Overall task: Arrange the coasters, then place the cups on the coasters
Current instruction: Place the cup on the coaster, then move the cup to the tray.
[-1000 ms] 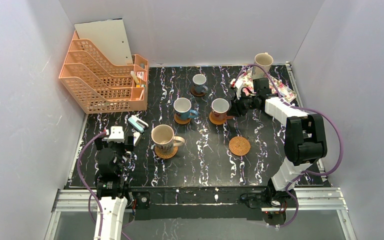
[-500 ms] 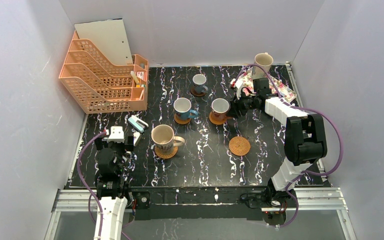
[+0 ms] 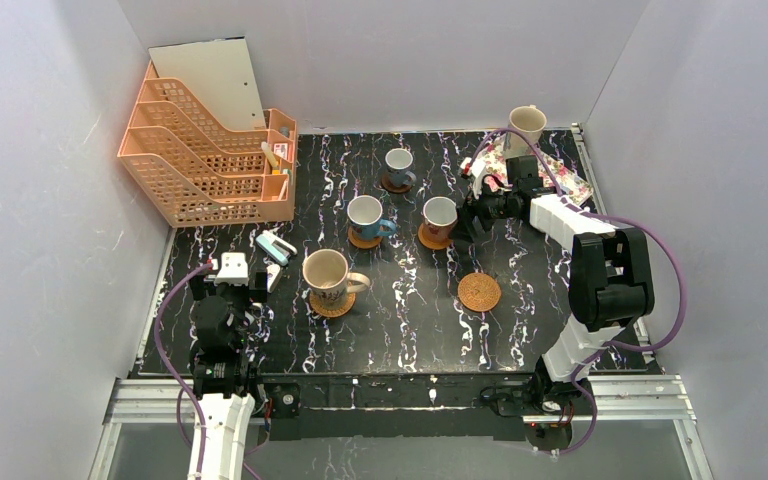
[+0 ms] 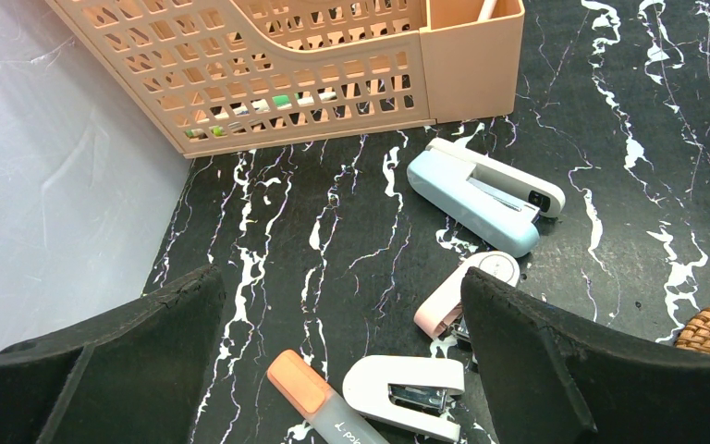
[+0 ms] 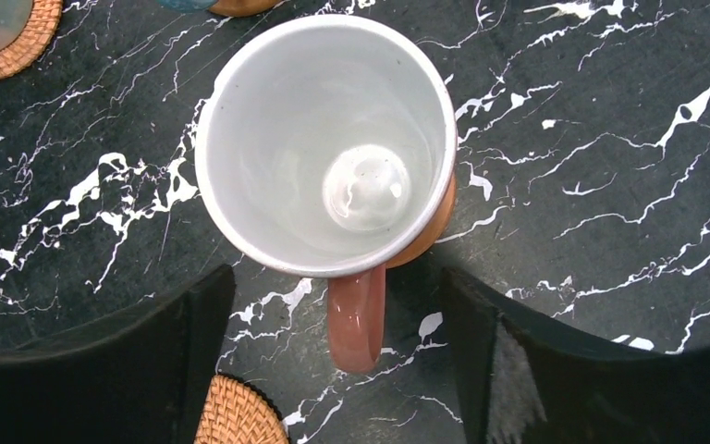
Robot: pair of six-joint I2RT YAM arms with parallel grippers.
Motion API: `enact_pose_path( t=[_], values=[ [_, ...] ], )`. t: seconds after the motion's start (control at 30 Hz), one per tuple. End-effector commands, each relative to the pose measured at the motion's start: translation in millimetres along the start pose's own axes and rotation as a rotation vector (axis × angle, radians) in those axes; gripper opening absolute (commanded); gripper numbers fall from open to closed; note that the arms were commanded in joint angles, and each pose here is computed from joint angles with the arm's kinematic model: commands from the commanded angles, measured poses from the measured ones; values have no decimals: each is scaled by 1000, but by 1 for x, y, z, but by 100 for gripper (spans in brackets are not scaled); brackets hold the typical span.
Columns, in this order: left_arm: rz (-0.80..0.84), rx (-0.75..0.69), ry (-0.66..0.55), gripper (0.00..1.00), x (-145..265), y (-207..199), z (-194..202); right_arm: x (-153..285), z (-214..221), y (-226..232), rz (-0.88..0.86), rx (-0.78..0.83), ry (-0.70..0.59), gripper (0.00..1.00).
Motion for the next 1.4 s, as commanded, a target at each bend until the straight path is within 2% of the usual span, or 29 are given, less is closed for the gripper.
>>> enact_pose_path(
  t=[0.0, 0.3, 0.5, 0.87, 1.37],
  values=[
    [-18, 0, -7, 98, -1, 2, 3, 11, -27, 1, 16, 85, -77, 97],
    [-18, -1, -6, 98, -1, 2, 3, 18, -37, 4, 43, 99, -115, 98],
    [-19, 0, -8, 98, -1, 2, 3, 31, -48, -2, 104, 61, -190, 98],
    [-19, 0, -7, 98, -1, 2, 3, 66, -60, -17, 257, 12, -326, 98],
    [-19, 0, -9, 98, -1, 2, 3, 95, -58, -46, 535, -44, -354, 98]
  ],
)
Point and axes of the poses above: each gripper's point midway between its finger pads, its own x axis back along the fingers, its own y axis along the line the jaws close on, z = x × y, the point moved 6 cm from there along x, back along the fingers, and after that the axes turned 4 degrees about x, right-handed, at the moved point
